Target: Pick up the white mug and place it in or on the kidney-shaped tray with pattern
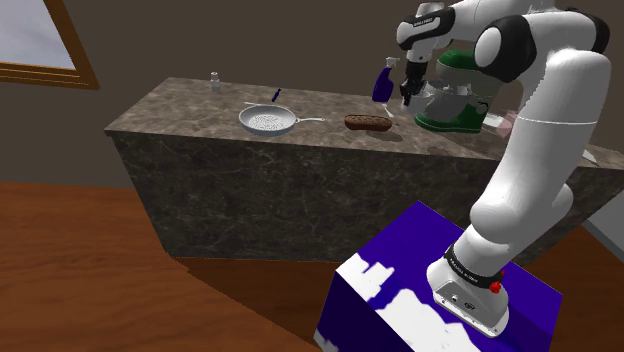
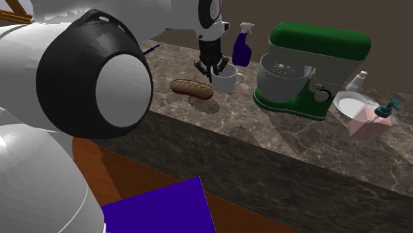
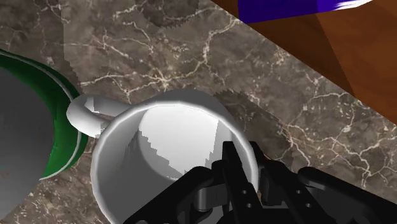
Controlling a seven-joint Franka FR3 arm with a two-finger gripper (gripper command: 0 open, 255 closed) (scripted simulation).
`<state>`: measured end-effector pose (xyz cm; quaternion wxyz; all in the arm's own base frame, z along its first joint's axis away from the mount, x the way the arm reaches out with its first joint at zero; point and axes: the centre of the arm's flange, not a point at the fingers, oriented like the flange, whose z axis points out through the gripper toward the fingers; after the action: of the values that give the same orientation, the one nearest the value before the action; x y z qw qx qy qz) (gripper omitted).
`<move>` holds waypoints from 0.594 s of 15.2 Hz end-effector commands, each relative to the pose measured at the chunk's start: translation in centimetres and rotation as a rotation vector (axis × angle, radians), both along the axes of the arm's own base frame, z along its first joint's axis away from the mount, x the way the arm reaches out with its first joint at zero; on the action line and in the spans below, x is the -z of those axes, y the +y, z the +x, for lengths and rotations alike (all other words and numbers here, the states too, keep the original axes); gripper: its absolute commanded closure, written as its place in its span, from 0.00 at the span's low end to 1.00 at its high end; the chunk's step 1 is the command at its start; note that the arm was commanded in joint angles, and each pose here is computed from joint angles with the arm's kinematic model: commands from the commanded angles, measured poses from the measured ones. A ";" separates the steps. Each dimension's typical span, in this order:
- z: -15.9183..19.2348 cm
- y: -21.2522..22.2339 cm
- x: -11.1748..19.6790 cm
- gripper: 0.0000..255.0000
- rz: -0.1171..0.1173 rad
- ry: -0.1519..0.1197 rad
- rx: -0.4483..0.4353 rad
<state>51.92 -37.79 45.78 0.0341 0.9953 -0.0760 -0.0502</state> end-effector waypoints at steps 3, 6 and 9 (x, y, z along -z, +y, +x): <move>3.8 3.2 -0.3 1.00 0.000 0.000 0.000; 6.9 5.7 -0.6 1.00 0.000 0.000 0.000; 9.9 8.2 -0.9 1.00 0.000 0.000 0.000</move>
<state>61.15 -30.41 46.26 0.0340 0.9953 -0.0757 -0.0502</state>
